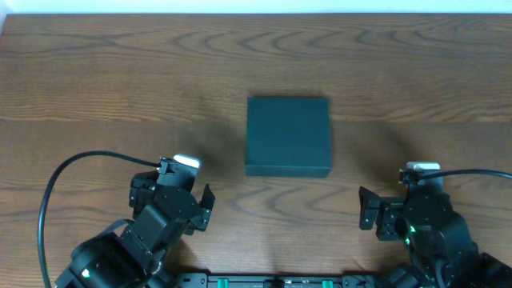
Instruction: Pack container
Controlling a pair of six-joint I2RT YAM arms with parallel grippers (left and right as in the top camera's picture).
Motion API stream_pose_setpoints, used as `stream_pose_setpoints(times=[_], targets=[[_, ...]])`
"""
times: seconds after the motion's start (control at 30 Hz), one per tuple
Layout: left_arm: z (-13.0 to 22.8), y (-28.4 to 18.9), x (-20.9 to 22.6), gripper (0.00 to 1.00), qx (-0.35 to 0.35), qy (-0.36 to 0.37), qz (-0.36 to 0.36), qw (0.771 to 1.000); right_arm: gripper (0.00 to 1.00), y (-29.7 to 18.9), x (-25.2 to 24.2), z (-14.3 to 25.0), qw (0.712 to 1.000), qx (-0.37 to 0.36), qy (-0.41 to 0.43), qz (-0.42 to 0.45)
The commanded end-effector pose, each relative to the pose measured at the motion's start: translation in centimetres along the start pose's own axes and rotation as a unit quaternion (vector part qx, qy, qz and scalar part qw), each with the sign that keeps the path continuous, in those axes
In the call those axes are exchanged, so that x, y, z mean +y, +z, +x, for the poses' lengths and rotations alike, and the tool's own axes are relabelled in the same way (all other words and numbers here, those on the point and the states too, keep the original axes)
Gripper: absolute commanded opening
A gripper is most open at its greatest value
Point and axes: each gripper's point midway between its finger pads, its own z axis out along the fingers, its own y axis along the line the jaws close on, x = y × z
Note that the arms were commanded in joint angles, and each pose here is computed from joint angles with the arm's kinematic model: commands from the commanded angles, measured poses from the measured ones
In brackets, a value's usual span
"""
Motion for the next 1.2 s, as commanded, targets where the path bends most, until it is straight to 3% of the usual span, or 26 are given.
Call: stream_pose_setpoints(times=[0.0, 0.43, 0.6, 0.77, 1.17], targets=[[0.0, -0.1, 0.5, 0.95, -0.002, 0.009, -0.012, 1.0, 0.99, -0.4, 0.2, -0.3, 1.0, -0.004, -0.009, -0.006], [0.0, -0.1, 0.5, 0.95, -0.002, 0.009, -0.012, 1.0, 0.99, -0.4, 0.1, -0.3, 1.0, -0.005, -0.007, -0.004], [0.0, -0.1, 0.5, 0.95, -0.002, 0.01, -0.012, 1.0, 0.99, -0.5, -2.0, -0.3, 0.999, -0.009, 0.034, 0.03], [0.0, -0.1, 0.5, 0.95, -0.002, 0.01, -0.012, 1.0, 0.99, 0.3, -4.2, 0.5, 0.998, -0.006, -0.016, 0.055], [0.0, -0.1, 0.5, 0.95, -0.002, 0.01, -0.012, 1.0, 0.99, 3.8, -7.0, 7.0, 0.997, -0.025, 0.01, 0.071]])
